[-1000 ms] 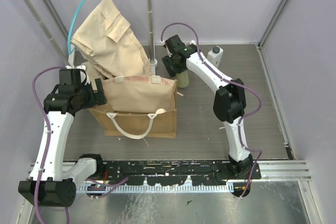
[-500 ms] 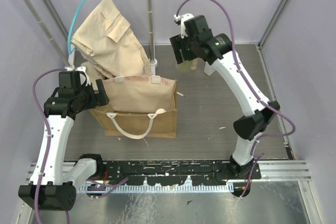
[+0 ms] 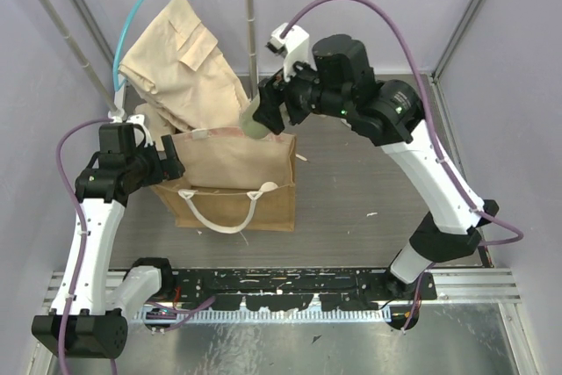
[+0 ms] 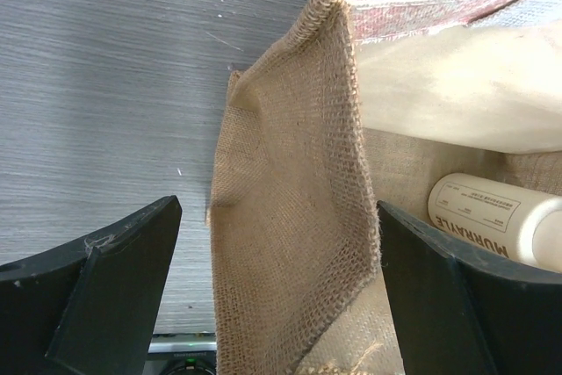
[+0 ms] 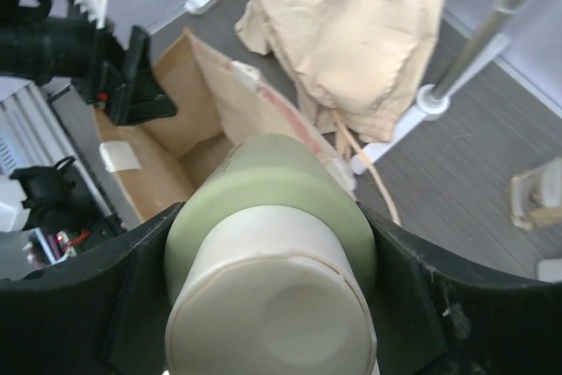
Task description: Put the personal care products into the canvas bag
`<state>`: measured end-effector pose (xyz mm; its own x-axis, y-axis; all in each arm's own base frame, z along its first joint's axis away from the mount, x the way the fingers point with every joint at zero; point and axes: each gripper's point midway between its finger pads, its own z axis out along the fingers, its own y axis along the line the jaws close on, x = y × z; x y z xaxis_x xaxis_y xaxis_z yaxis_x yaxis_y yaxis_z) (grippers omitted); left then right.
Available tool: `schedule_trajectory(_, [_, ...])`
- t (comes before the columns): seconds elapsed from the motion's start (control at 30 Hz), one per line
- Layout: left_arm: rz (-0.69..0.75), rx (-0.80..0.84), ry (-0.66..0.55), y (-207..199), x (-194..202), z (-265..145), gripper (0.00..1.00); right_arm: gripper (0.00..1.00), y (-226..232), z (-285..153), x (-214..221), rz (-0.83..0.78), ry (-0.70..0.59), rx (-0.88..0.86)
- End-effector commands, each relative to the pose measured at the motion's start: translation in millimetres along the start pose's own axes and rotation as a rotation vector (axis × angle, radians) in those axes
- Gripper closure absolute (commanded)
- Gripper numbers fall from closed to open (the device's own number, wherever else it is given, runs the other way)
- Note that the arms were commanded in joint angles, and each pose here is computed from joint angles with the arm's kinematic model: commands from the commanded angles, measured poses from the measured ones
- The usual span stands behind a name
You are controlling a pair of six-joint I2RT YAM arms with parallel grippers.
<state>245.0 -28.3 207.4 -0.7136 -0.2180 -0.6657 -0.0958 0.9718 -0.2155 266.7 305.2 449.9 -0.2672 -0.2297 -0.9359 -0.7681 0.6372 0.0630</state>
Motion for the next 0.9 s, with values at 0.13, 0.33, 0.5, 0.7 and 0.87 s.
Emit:
schedule_trajectory(0.13, [0.007, 0.042, -0.029, -7, -4, -3, 0.02, 0.99, 61, 53, -4, -0.003, -0.048, -0.089])
schedule_trajectory(0.33, [0.005, 0.048, -0.038, -10, -8, -11, 0.02, 0.99, 68, 98, 37, 0.011, 0.058, -0.036])
schedule_trajectory(0.5, [0.01, 0.052, -0.045, -10, -9, -14, 0.02, 0.99, 74, 121, 72, 0.015, 0.153, -0.017])
schedule_trajectory(0.7, [0.008, 0.055, -0.049, -11, -9, -15, 0.02, 0.99, 74, 140, 117, 0.018, 0.263, 0.023])
schedule_trajectory(0.87, [0.007, 0.061, -0.055, -12, -9, -17, 0.02, 1.0, 67, 149, 151, 0.031, 0.332, 0.074])
